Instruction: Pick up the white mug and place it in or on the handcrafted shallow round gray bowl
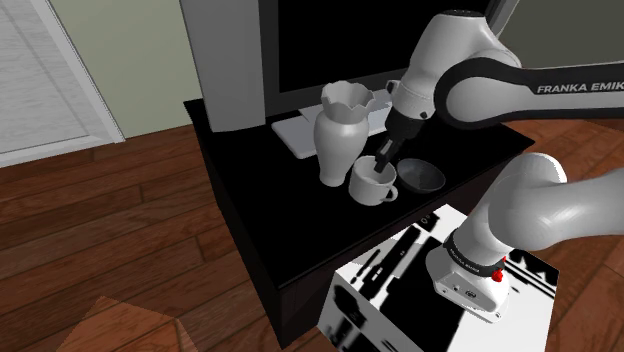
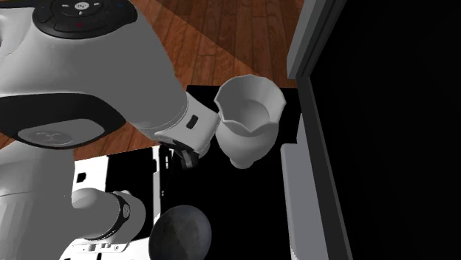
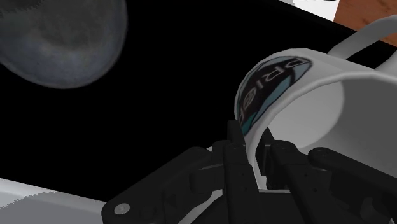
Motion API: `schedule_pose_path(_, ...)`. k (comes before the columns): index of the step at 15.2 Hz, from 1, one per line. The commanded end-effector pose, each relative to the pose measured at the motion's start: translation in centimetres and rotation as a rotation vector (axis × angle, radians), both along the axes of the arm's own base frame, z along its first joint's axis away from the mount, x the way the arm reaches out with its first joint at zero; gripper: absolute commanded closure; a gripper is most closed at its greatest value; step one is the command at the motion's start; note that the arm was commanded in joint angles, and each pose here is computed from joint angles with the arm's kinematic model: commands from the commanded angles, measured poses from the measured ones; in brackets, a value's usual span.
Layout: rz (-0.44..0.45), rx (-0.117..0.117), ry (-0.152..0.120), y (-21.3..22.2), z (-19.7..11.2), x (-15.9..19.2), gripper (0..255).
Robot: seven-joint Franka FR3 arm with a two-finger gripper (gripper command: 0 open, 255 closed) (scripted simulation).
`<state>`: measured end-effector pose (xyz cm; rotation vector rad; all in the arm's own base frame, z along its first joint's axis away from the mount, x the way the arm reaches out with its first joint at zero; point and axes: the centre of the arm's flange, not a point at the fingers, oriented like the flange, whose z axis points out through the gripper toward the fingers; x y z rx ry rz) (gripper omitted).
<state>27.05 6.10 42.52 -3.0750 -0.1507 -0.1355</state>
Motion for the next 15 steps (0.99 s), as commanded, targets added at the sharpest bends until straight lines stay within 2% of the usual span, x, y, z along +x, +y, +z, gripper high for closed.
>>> schedule_pose_path(1, 0.000, 0.000, 0.000, -0.1, 1.1, -0.1, 255)
schedule_pose_path(7, 0.000, 0.000, 0.000, -0.1, 4.3, -0.1, 255)
schedule_pose_path(15, 0.000, 0.000, 0.000, -10.0, 5.3, -3.5, 255)
